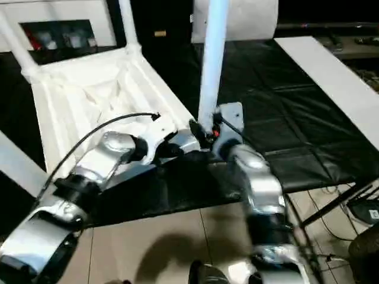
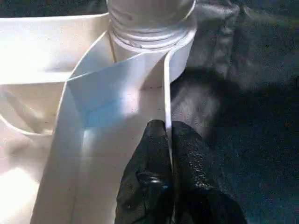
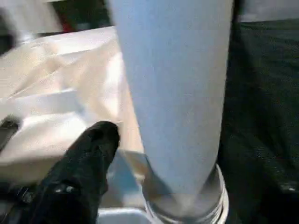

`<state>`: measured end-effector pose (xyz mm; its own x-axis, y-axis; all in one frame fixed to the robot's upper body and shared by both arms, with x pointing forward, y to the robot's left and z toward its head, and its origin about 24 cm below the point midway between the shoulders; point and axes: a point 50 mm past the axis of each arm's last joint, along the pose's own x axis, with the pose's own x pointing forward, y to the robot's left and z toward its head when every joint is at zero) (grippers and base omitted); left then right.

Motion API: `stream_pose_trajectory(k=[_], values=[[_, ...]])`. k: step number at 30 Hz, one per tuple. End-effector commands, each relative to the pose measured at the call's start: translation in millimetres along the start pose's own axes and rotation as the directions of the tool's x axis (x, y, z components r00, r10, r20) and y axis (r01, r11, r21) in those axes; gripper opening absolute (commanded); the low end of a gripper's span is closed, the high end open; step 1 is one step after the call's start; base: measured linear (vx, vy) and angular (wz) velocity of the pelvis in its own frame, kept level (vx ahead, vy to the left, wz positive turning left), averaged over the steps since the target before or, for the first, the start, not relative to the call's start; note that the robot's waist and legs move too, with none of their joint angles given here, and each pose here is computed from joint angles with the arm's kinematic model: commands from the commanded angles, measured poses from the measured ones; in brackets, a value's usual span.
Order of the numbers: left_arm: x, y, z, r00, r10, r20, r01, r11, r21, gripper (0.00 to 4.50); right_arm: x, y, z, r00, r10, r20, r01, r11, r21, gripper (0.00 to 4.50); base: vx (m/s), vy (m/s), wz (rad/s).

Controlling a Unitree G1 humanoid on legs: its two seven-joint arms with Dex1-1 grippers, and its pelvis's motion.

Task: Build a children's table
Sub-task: Rotate leg to tighten

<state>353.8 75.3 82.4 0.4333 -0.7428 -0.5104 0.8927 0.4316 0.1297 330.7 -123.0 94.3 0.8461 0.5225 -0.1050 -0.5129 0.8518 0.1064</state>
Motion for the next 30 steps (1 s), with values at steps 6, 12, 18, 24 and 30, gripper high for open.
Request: stream_pose_trajectory(k=[6,12,18,24,30], values=[[-20.8,-6.1,-5.9,0.968,-0.245,0.046,0.236,0.959,0.156,0.0,-37.3,-12.6,1.6,0.932,0.354,-0.082,-0.362,0.923,-0.132,4.33,0.0,0.0,0.0],[-33.6,-9.5,-14.3,0.915,-0.403,0.008,0.391,0.892,0.229,0.0,-51.2,-20.7,4.5,0.86,0.486,-0.159,-0.509,0.843,-0.174,4.44,0.0,0.0,0.0],[-47.3,-7.3,-23.0,0.86,-0.498,-0.115,0.508,0.811,0.289,0.0,-57.0,-19.0,4.1,0.736,0.636,-0.234,-0.672,0.729,-0.132,4.09,0.0,0.0,0.0],[-51.8,-7.1,-24.7,0.818,-0.546,-0.182,0.574,0.752,0.324,0.0,-53.8,-14.0,-0.1,0.65,0.705,-0.282,-0.751,0.654,-0.095,3.59,0.0,0.0,0.0],[-52.0,-7.2,-22.4,0.798,-0.568,-0.201,0.6,0.723,0.342,0.0,-52.5,-11.2,-3.0,0.583,0.751,-0.308,-0.799,0.599,-0.051,3.06,0.0,0.0,0.0]])
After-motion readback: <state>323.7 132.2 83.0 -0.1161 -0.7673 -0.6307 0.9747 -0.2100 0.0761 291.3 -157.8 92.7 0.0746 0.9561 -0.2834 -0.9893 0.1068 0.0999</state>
